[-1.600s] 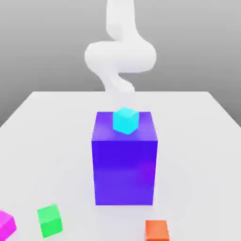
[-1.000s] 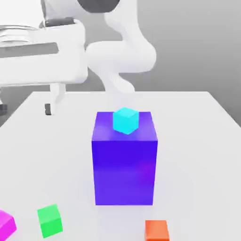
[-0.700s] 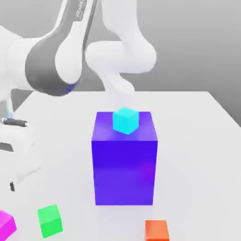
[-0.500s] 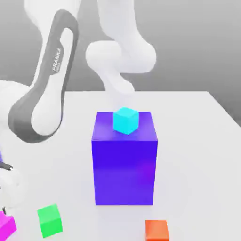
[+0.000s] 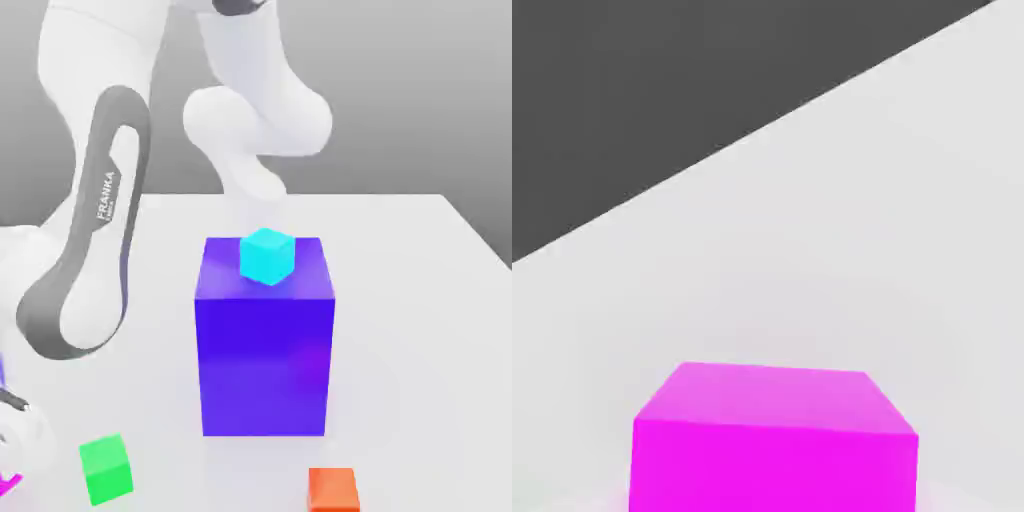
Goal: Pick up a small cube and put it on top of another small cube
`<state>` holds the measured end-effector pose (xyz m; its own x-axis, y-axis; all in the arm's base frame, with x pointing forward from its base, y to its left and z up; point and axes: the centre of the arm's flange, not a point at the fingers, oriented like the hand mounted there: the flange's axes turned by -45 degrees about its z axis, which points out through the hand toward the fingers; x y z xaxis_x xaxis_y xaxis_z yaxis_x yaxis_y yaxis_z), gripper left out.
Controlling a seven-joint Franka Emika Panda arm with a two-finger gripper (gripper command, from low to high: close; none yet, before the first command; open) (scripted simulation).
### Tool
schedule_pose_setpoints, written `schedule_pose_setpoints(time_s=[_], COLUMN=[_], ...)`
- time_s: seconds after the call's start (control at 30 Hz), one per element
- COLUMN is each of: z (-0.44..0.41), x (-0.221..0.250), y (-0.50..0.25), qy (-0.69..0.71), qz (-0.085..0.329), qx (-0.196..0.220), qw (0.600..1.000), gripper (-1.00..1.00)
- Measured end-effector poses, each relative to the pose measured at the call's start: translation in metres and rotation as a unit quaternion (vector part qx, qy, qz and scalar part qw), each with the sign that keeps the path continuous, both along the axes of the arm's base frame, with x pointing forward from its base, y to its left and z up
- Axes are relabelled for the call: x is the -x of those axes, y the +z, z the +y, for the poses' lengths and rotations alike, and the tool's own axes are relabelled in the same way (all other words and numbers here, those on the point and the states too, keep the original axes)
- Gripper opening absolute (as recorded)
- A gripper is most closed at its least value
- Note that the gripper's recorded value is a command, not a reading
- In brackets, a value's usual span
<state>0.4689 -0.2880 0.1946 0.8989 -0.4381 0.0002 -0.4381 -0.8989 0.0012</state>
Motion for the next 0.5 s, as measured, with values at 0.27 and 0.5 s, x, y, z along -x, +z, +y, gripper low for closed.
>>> schedule_pose_setpoints(time_s=[0.27,0.5], z=[0.102,0.107], x=[0.014,0.015], y=[0.036,-0.009], qy=[0.212,0.223], qz=[0.000,0.000], qx=[-0.001,-0.001], qw=[0.977,0.975], gripper=[-1.00,1.00])
